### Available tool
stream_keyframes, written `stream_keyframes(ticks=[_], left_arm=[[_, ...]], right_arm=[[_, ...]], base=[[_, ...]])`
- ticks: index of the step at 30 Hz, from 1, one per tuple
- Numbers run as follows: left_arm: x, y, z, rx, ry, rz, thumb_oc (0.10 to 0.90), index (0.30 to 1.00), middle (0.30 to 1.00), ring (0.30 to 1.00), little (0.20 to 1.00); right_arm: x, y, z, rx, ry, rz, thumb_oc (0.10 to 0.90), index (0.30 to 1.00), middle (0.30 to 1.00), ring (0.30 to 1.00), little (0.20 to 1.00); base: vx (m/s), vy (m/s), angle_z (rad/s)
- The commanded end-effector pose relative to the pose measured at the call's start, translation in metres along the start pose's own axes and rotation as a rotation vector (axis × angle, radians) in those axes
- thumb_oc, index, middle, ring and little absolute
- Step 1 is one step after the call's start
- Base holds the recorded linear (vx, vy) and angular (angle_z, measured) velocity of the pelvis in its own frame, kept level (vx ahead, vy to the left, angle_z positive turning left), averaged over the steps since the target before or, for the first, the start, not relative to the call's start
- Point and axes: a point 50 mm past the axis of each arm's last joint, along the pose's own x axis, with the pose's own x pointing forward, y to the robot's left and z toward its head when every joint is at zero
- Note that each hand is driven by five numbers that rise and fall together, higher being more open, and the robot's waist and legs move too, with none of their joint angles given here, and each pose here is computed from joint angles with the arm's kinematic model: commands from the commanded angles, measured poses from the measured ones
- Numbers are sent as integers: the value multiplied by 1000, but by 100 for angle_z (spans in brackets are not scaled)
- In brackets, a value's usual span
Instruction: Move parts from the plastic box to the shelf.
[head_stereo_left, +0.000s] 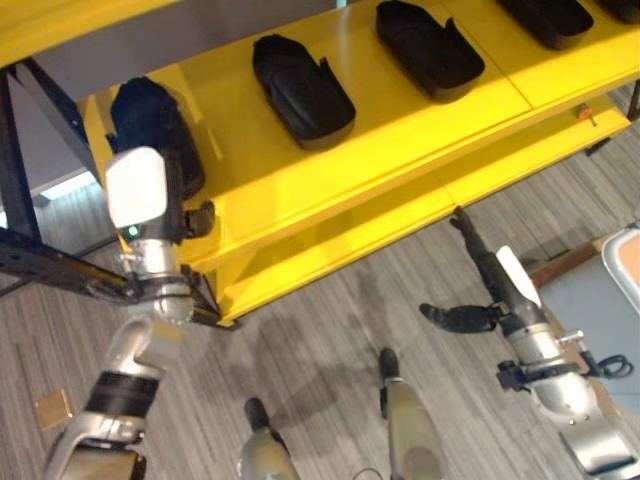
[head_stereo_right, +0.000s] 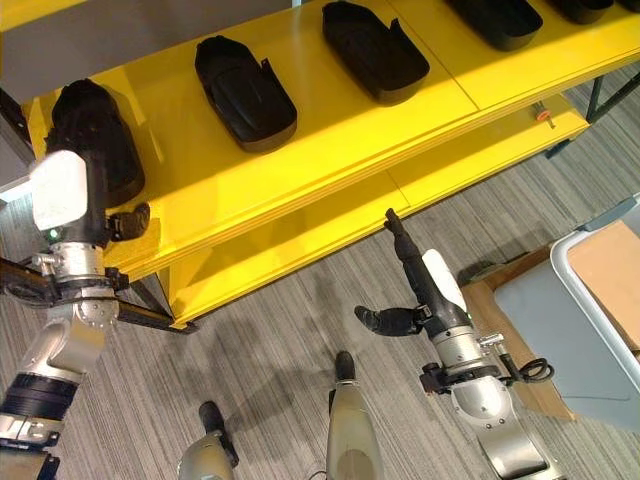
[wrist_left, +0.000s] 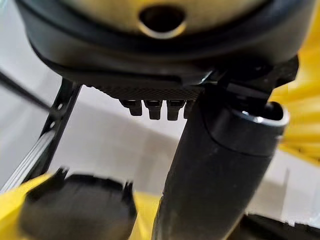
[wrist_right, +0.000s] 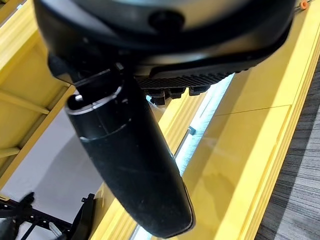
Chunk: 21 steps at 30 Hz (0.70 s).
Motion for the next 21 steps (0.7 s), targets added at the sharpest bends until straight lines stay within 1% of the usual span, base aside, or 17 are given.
stream_keyframes(ticks=[1,5,6,21], left_arm=[[26,33,10,81,-127,188,900,1000,1000,1000,1000],[28,27,3,129,-107,154,900,1000,1000,1000,1000],[29,22,-2,151,-83,121,900,1000,1000,1000,1000],[18,-2,-26,171,40,-6,900,1000,1000,1000,1000]], right_arm=[[6,-20,46,-12,-268,-98,900,1000,1000,1000,1000],[4,-19,46,-9,-267,-93,900,1000,1000,1000,1000],[4,-20,45,-13,-264,-93,900,1000,1000,1000,1000],[4,-20,46,-23,-266,-90,900,1000,1000,1000,1000]], base=[[0,0,0],[0,0,0],[0,0,0],[-1,1,0]])
